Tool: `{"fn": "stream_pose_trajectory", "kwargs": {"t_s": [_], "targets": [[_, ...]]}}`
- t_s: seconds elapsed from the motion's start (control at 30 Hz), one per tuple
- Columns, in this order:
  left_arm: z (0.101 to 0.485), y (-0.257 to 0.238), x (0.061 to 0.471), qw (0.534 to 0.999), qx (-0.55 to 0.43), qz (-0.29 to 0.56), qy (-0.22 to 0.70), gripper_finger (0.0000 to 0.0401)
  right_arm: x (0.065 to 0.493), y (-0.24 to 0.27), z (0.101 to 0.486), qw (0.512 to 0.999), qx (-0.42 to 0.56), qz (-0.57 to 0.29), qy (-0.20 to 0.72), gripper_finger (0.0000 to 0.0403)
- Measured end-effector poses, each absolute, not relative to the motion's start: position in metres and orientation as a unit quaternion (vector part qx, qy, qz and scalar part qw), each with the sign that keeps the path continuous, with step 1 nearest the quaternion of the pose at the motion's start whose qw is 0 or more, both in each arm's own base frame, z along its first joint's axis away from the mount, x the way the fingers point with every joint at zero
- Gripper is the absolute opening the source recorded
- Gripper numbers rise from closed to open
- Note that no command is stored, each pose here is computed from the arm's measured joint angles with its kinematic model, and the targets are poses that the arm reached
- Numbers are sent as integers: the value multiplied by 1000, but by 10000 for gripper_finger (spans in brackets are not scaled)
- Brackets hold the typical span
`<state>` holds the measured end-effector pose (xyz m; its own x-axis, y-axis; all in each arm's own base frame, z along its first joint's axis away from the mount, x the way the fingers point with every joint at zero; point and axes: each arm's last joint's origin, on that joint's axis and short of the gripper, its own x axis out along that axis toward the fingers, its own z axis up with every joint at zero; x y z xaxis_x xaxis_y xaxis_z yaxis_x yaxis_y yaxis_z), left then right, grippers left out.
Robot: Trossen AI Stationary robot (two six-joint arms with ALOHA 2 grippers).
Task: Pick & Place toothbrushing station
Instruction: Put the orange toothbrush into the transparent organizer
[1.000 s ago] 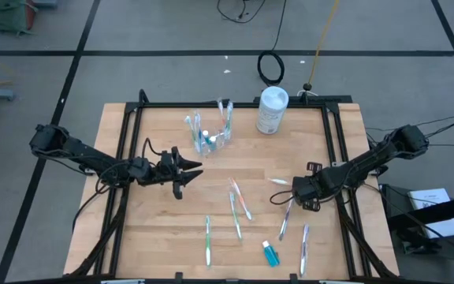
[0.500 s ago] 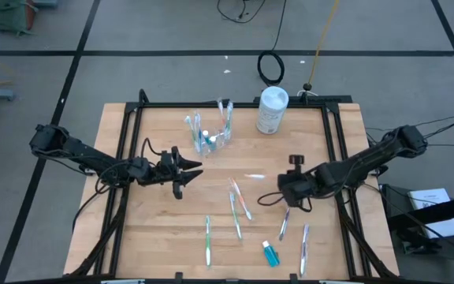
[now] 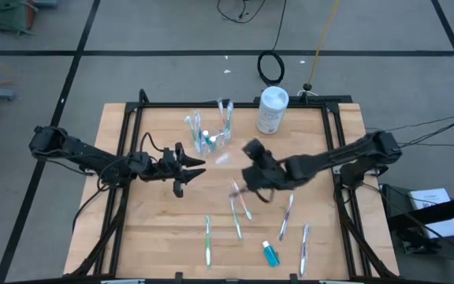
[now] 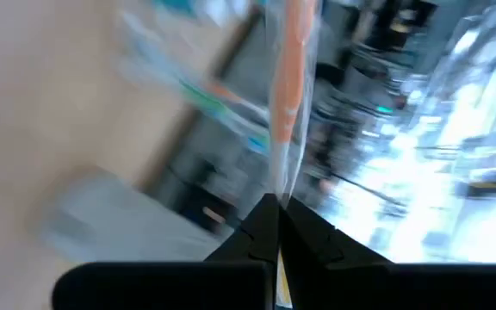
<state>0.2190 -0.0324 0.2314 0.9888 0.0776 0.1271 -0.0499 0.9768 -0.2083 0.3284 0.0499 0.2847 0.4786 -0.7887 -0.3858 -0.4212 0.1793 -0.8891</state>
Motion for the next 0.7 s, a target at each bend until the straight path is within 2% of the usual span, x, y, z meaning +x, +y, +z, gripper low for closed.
{"fn": "stream_pose_trajectory", "kwargs": {"t_s": [0.13, 0.3, 0.43, 0.7], "targets": [[232, -33, 219, 993, -102, 16, -66, 136, 351, 21, 285, 482, -690, -161, 515, 1], [231, -34, 219, 993, -100, 5, -62, 136, 359, -12, 284, 364, -740, -94, 557, 1], [231, -34, 219, 996, -59, 8, -61, 136, 361, -36, 280, 348, -760, -49, 547, 1], [231, -33, 219, 998, -6, 16, -61, 136, 362, -73, 269, 318, -794, -75, 512, 0]]}}
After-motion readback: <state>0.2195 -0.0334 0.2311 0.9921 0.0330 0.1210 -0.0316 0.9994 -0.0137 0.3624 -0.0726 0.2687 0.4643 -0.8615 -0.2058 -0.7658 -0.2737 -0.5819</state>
